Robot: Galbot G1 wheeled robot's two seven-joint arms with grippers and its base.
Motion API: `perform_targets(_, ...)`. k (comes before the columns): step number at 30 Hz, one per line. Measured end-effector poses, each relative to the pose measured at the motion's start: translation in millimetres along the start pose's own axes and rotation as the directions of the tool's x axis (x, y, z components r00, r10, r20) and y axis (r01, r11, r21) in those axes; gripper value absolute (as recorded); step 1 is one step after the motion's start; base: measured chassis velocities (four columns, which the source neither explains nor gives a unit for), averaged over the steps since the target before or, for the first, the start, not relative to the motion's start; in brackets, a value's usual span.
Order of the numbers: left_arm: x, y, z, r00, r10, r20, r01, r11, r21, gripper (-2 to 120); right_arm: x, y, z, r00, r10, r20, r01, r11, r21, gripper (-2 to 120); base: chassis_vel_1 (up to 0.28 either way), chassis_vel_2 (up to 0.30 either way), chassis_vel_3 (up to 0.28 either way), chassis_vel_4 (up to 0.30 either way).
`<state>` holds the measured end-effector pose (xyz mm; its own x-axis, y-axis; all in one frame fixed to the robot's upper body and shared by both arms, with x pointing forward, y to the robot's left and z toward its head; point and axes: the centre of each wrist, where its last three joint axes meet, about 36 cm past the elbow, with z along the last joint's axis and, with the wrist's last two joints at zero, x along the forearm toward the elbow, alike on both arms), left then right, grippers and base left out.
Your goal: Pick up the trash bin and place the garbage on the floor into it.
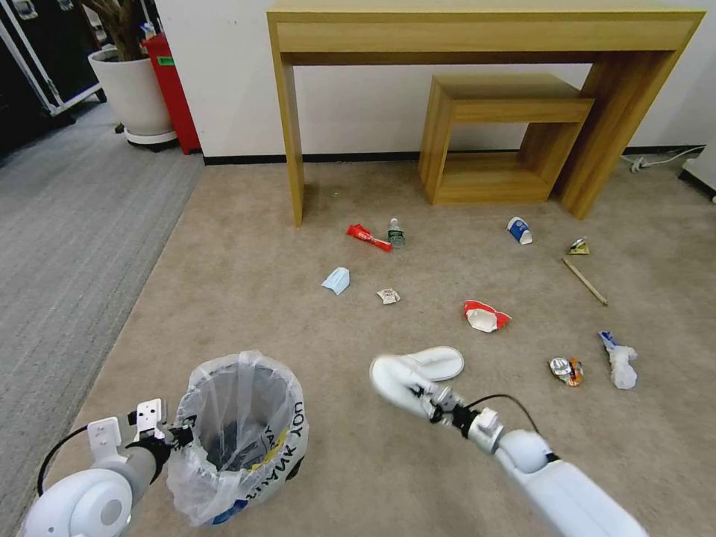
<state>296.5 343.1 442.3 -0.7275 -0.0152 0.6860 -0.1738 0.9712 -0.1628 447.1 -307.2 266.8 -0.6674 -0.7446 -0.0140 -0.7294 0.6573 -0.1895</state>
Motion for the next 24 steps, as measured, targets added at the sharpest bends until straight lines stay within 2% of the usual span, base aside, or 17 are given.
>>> perform_targets(3,1.3,-1.2,-0.5,1.0,0.003,0.001,-0.003,1.0,-0.002,0,-3.8,-0.8,-14.0,0.999,-0.009,0.042,0.009,1.0,0.0,0,0.0,0.0,0.0,0.0)
perform_targets(4,5.0,-4.4,-1.7,1.0,0.014,0.002,-0.014,1.0,-0.005,0,-14.8,0.2,-51.8,0.988,-0.046,0.145,0.045,0.999,0.01,0,0.0,0.0,0.0,0.0)
perform_targets(5,5.0,-4.4,-1.7,1.0,0.014,0.002,-0.014,1.0,-0.005,0,-14.8,0.2,-51.8,0.988,-0.046,0.145,0.045,0.999,0.01,0,0.0,0.0,0.0,0.0)
perform_targets(7,9.2,-8.6,-2.6,1.0,0.027,0.003,-0.027,1.0,-0.008,0,-27.0,5.5,-89.3,0.967,-0.087,0.238,0.084,0.996,0.025,0,0.0,0.0,0.0,0.0)
perform_targets(8,13.3,-12.3,-3.9,0.999,0.04,0.007,-0.04,0.999,-0.003,0,-37.3,13.1,-118.4,0.943,-0.128,0.307,0.122,0.992,0.038,0,0.0,0.0,0.0,0.0)
perform_targets(9,13.3,-12.3,-3.9,0.999,0.04,0.007,-0.04,0.999,-0.003,0,-37.3,13.1,-118.4,0.943,-0.128,0.307,0.122,0.992,0.038,0,0.0,0.0,0.0,0.0)
perform_targets(12,22.3,-17.9,-8.4,0.998,0.063,0.018,-0.063,0.998,0.005,0,-52.8,28.6,-162.0,0.9,-0.196,0.39,0.19,0.98,0.055,0,0.0,0.0,0.0,0.0)
perform_targets(16,28.7,-20.6,-12.4,0.997,0.068,0.029,-0.069,0.998,0.007,0,-67.0,39.6,-180.8,0.873,-0.235,0.427,0.232,0.971,0.06,0,0.0,0.0,0.0,0.0)
perform_targets(24,40.8,-26.4,-13.2,0.996,0.082,0.042,-0.083,0.997,0.009,0,-111.7,66.3,-192.9,0.823,-0.308,0.478,0.319,0.946,0.061,0,0.0,0.0,0.0,0.0)
